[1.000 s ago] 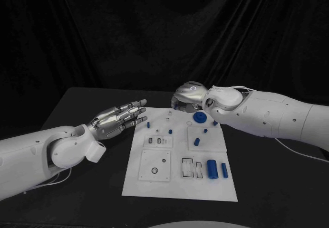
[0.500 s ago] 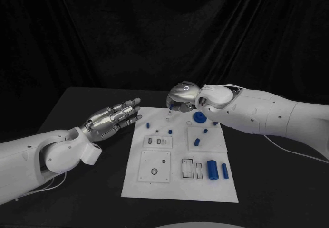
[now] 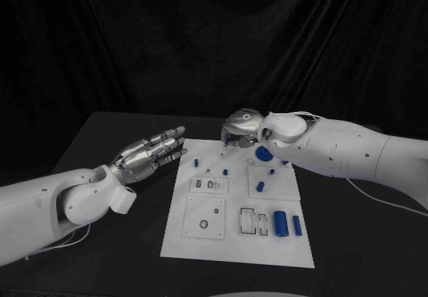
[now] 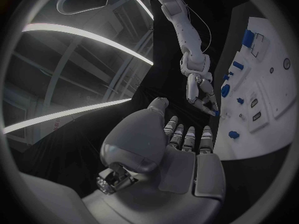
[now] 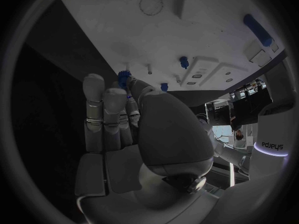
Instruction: Assemble the parts on the task board
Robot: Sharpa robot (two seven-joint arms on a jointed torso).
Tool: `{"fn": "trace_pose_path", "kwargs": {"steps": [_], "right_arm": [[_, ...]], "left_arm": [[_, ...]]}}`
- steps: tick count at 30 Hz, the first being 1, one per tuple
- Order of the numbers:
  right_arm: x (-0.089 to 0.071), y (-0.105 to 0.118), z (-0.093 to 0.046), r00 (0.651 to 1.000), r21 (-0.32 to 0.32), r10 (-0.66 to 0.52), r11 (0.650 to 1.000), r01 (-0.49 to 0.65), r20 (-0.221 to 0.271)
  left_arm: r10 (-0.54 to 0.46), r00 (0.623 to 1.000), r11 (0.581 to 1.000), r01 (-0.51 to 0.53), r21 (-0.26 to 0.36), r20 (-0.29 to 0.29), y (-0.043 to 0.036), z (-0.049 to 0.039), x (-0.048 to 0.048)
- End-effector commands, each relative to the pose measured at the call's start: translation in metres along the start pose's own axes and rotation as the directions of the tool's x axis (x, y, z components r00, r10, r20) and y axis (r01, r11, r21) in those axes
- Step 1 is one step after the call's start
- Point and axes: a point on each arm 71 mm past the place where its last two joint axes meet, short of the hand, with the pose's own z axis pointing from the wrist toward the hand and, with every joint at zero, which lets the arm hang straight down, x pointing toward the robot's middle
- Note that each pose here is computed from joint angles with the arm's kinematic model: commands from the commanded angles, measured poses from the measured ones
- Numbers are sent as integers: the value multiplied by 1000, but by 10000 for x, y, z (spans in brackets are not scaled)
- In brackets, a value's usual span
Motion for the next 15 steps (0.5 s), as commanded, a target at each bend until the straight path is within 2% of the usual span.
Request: {"fn": "trace_pose_path", "kwargs": {"steps": [1,15], "right_arm": [[34,-9,-3,1000,19,4,1000,-3,-14],[122,-8,0,1000,48,9,999,-9,-12]], "left_arm": [[0,1000,1000,0,24,0,-24,6,13],[-3,1000,1000,3,17,-6,-18,12,21]]}}
